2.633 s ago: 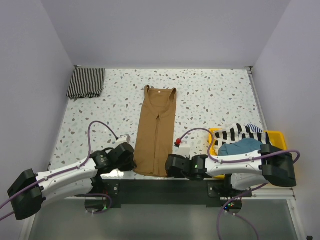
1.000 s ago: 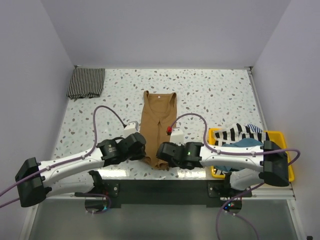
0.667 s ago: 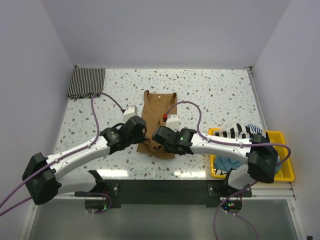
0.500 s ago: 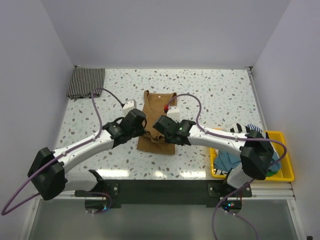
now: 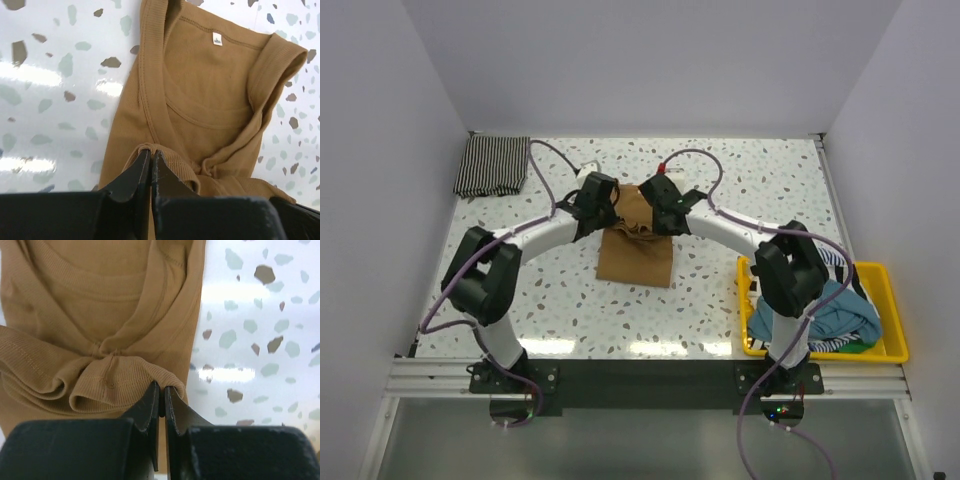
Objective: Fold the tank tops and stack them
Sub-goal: Fold the tank top
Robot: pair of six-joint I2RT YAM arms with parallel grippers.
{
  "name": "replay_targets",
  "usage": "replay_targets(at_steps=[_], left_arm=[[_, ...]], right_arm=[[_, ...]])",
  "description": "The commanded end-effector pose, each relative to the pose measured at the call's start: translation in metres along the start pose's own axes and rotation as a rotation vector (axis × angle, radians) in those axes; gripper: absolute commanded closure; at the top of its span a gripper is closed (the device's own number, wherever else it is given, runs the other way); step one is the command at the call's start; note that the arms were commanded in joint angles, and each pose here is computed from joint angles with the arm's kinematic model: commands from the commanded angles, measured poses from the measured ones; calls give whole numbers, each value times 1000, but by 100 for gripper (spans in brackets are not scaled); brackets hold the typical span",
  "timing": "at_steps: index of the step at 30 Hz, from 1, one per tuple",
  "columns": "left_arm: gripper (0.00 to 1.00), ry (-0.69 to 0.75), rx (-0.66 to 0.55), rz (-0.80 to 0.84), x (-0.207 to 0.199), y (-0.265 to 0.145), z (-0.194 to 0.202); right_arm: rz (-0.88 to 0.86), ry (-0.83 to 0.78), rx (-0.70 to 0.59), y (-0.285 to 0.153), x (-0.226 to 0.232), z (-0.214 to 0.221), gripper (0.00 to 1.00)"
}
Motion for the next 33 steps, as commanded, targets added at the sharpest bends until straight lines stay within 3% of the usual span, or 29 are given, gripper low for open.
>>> replay_targets(at_steps=[1, 2, 3, 5, 6, 9, 16, 21, 26, 33], left_arm=[[93, 24, -43, 114, -29, 27, -25], [81, 24, -36, 112, -28, 32, -23], [75, 27, -35, 116, -27, 39, -22], [57, 12, -38, 103, -22, 42, -26], [54, -2, -52, 111, -22, 37, -32], [47, -31, -99, 88, -14, 19, -43], [46, -92, -150, 61, 6, -18, -47], [50, -109, -83, 106, 5, -22, -22], [53, -139, -26, 74, 28, -17, 11], [55, -169, 12, 73, 46, -24, 39]], right_arm=[[-56, 27, -24, 16, 4, -29, 97], [-58, 34, -29, 19, 4, -33, 93], [-55, 33, -29, 23, 3, -34, 77], [-53, 36, -43, 24, -1, -41, 59], [-52, 33, -51, 23, -2, -44, 47], [-34, 30, -82, 13, -9, -54, 34], [-41, 31, -99, -10, -12, -44, 37], [-41, -15, -52, 11, 11, -27, 49], [-36, -55, -24, 36, 32, -19, 49], [-4, -142, 78, 63, 34, 39, 50]])
Point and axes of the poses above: each gripper's point midway between its finger pads, its own y axis out along the fingers, its own x axis along the line the jaws close on, z = x × y, the point moved 1 cm from there along -y, back along the fingers, and after that the axes turned 3 degrees about -y, right-handed, at the moved point
